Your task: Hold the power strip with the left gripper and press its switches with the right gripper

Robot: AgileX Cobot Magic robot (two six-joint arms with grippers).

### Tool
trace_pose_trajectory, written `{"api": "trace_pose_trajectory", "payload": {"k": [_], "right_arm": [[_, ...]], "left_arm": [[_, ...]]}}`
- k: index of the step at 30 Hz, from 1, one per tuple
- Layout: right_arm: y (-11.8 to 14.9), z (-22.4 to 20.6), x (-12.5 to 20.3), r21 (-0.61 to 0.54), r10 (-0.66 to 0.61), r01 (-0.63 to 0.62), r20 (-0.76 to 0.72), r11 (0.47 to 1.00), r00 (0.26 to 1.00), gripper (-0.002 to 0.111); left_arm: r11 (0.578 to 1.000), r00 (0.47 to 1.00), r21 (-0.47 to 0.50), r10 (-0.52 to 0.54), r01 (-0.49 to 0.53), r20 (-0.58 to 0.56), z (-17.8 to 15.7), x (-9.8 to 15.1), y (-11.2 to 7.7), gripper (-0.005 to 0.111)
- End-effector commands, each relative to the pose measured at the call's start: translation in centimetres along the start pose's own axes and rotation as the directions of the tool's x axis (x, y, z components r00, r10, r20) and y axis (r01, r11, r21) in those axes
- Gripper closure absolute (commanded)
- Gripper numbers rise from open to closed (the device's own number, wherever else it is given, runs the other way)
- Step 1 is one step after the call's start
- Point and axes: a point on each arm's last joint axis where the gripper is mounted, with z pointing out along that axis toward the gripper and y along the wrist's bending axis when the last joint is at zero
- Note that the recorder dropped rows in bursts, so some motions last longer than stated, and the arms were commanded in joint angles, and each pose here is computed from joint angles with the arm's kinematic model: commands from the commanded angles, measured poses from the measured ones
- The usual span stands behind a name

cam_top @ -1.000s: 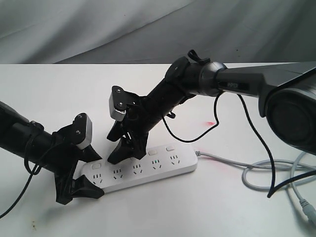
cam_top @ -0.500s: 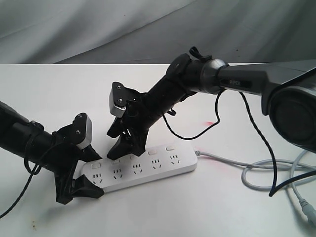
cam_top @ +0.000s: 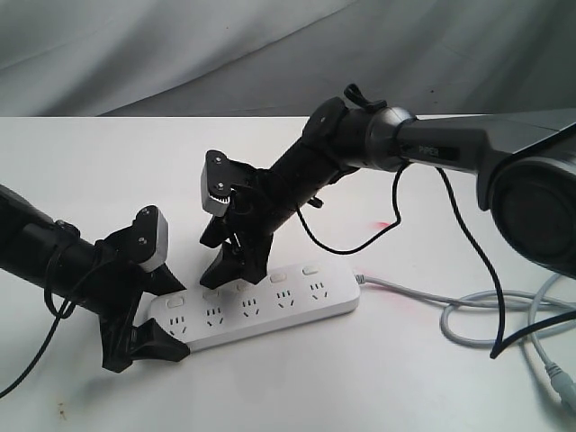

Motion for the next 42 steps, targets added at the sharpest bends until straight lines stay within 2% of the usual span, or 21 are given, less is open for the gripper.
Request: {"api": "trace_pose_trajectory", "payload": {"k": [1,12,25,32,37,39,42], "right_arm": [[0.1,0.1,0.2,0.001,-0.004,0.004,-0.024,1.000,1.000,0.043],[0.7,0.6,-0.2,-0.037,-0.025,0.023,-0.044,0.999,0.999,0.043],[0.1,0.7,0.8,0.030,-0.027,0.031,-0.136,0.999,0.990,0.043],[0.8,3.4,2.1,-0.037,-0.030,0.024,-0.182,0.999,0.983,0.043],[0.7,3.4,1.9,-0.008,-0.056,0.055,-0.210,0.998,0.976,0.043],[0.8,3.2,1.3,-0.007,-0.027,0.026,-0.175,1.000,0.984,0.043],[0.7,0.1,-0.7,-0.001,-0.031,0.031,-0.086,1.000,0.996,0.043]], "left_arm": [[1.000,1.000,0.000,-0.007,0.007,0.006,0.1,-0.3,0.0,0.107],[1.000,1.000,0.000,-0.007,0.007,0.006,0.1,-0.3,0.0,0.107],[1.000,1.000,0.000,-0.007,0.007,0.006,0.1,-0.3,0.0,0.107],[1.000,1.000,0.000,-0.007,0.007,0.006,0.1,-0.3,0.0,0.107],[1.000,1.000,0.000,-0.007,0.007,0.006,0.1,-0.3,0.0,0.107],[1.000,1.000,0.000,-0.007,0.007,0.006,0.1,-0.3,0.0,0.107],[1.000,1.000,0.000,-0.007,0.007,0.006,0.1,-0.3,0.0,0.107]]}}
